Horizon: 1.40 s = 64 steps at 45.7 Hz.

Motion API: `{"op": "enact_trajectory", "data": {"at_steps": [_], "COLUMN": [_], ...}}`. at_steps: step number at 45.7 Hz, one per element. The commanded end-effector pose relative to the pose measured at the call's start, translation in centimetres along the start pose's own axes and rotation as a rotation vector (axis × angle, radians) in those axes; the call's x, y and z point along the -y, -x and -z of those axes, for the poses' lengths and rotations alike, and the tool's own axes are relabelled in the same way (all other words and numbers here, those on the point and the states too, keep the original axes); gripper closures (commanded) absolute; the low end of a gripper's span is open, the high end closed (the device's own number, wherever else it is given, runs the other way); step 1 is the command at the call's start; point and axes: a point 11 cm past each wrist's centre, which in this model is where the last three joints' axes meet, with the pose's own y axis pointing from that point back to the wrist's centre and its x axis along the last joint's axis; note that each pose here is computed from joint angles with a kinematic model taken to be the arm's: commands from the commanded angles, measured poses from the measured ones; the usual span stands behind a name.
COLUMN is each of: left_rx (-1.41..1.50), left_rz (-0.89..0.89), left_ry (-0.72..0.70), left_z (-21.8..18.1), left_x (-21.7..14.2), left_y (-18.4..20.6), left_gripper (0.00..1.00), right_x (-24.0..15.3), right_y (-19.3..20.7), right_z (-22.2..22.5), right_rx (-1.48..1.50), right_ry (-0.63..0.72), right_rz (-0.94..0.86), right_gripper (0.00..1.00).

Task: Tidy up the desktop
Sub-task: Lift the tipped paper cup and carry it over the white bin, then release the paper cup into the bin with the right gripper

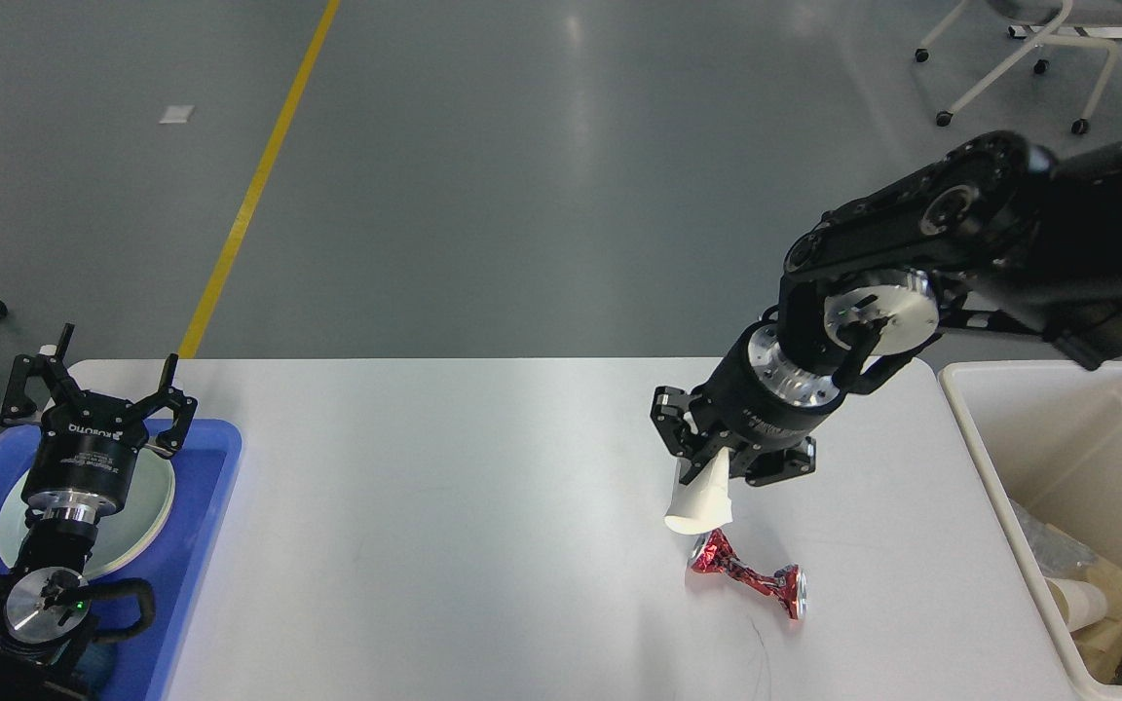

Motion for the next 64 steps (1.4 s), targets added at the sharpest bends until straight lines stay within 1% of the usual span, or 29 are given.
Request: {"op": "enact_trajectory", "data": {"at_steps": [1,4,7,13,24,30,33,38,45,52,58,60,64], "left_rx": [0.0,0.0,0.0,0.0,0.0,0.0,0.0,0.0,0.0,0.0,0.0,0.0,0.0], "left_rz": [0.0,0.0,0.0,0.0,0.0,0.0,0.0,0.0,0.0,0.0,0.0,0.0,0.0], "left_ry": [0.001,0.001,0.001,0.001,0.001,0.001,0.001,0.001,0.002,0.001,0.002,0.002,0.002], "left_z": [0.0,0.0,0.0,0.0,0.0,0.0,0.0,0.0,0.0,0.0,0.0,0.0,0.0], "left_x": [0.0,0.0,0.0,0.0,0.0,0.0,0.0,0.0,0.0,0.0,0.0,0.0,0.0], "left_y": [0.0,0.0,0.0,0.0,0.0,0.0,0.0,0.0,0.0,0.0,0.0,0.0,0.0], "left_gripper": [0.03,0.03,0.03,0.03,0.03,0.03,0.03,0.03,0.03,0.03,0.03,0.03,0.03], "right_x": [-3.3,-4.3,-4.9,-4.9,-5.3,-5.9,-6.2,-6.6,-5.7,-4.6,-3.0,-2.0,0.9], "right_y": [-0.3,-0.2,-0.1,0.0,-0.5,-1.3,-1.8,-3.1,-4.9,-6.5,-7.4,-7.5,-7.8], "right_z": [-2.2,-3.4,-4.5,-5.6,-6.3,-8.7,-10.6,-14.2,-20.8,-27.4,-33.5,-35.3,-37.5], "right_rx": [-0.096,-0.127,-0.116,-0.086,-0.054,0.009,0.06,0.113,0.255,0.352,0.448,0.475,0.497], "right_ry": [0.121,0.174,0.188,0.192,0.179,0.184,0.186,0.235,0.233,0.277,0.312,0.312,0.302], "right_rz": [-0.037,-0.049,-0.044,-0.034,-0.052,-0.071,-0.08,-0.114,-0.145,-0.193,-0.243,-0.255,-0.275], "right_gripper": [1.0,1.0,1.0,1.0,1.0,1.0,1.0,1.0,1.0,1.0,1.0,1.0,1.0]}}
